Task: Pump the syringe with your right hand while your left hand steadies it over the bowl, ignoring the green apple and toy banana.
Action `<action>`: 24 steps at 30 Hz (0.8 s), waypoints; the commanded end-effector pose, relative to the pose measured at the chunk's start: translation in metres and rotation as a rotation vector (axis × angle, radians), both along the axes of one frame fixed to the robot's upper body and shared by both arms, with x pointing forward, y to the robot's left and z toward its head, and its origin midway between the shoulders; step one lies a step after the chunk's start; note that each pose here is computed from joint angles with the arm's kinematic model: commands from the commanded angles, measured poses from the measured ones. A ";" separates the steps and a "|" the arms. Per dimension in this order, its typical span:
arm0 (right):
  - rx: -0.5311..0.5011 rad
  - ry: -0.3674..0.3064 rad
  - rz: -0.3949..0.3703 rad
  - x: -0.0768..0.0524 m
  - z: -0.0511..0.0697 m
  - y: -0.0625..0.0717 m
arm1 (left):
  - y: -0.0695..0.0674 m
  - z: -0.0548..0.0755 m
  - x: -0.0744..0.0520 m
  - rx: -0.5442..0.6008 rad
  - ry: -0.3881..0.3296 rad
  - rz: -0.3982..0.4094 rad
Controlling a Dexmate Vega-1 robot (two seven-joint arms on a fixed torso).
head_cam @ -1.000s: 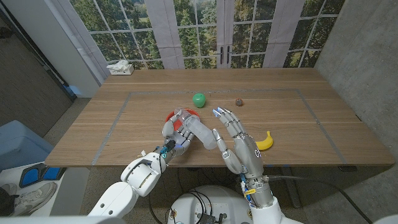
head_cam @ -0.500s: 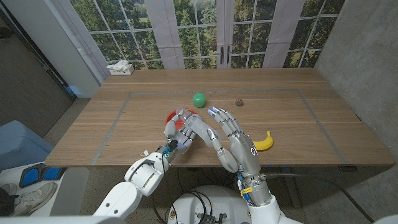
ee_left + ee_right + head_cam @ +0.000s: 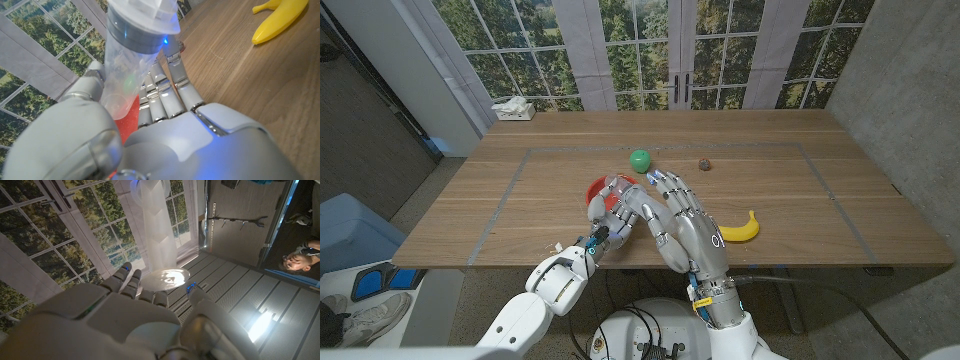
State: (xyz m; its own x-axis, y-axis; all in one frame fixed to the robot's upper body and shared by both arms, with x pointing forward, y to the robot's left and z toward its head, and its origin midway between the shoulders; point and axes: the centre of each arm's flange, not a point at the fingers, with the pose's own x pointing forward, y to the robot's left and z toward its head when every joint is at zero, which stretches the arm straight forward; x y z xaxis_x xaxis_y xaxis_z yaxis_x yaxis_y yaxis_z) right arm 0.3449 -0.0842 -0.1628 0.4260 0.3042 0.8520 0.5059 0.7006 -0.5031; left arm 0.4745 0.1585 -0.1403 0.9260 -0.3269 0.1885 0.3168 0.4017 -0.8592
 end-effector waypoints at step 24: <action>0.063 -0.070 -0.111 0.001 0.033 0.032 | -0.006 -0.002 -0.003 -0.027 0.067 -0.233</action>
